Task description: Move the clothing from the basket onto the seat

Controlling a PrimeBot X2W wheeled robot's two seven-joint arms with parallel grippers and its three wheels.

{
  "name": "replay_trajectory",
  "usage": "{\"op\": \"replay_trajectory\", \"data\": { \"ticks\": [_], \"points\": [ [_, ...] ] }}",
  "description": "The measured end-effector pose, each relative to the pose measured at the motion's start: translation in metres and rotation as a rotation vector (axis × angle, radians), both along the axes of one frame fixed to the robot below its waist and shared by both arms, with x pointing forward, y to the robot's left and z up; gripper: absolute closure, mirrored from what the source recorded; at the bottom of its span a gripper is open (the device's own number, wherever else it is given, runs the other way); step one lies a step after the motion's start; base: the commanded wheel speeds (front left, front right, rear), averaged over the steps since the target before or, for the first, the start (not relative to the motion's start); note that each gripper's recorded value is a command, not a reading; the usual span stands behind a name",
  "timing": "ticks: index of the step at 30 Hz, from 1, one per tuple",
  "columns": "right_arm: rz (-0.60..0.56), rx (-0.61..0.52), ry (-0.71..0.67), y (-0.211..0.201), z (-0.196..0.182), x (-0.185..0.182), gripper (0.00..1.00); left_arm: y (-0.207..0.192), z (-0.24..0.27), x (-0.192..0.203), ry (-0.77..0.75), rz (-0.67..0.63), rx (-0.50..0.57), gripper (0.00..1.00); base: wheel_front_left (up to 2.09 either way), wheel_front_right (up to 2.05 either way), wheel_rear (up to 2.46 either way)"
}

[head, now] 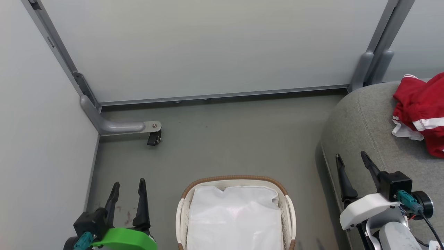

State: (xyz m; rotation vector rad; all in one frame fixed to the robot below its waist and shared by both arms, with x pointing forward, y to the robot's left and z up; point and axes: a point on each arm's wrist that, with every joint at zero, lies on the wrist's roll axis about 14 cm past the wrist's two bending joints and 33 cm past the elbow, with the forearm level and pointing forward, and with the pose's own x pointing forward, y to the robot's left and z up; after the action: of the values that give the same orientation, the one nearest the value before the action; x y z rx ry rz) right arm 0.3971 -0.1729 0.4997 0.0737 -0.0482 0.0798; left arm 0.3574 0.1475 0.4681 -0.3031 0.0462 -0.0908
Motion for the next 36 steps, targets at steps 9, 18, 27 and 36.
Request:
{"op": "replay_trajectory", "data": {
  "ticks": [9,18,27,36],
  "points": [
    [0.004,0.003,0.012,0.001,-0.004,-0.002,0.0,-0.004,-0.002,0.0,0.008,-0.011,-0.008,0.0,0.0,0.0,0.0],
    [0.009,0.008,0.013,0.003,-0.004,-0.002,0.0,-0.005,-0.006,-0.001,0.02,-0.012,-0.009,0.0,0.0,0.0,0.0],
    [0.002,0.038,0.095,0.005,-0.028,-0.01,1.0,-0.003,-0.023,-0.007,0.081,-0.002,-0.028,1.0,0.0,0.0,0.0],
    [-0.046,0.211,0.115,-0.004,-0.028,-0.01,1.0,0.008,-0.025,-0.005,0.122,0.054,-0.165,1.0,0.0,0.0,0.0]
  ]
}}
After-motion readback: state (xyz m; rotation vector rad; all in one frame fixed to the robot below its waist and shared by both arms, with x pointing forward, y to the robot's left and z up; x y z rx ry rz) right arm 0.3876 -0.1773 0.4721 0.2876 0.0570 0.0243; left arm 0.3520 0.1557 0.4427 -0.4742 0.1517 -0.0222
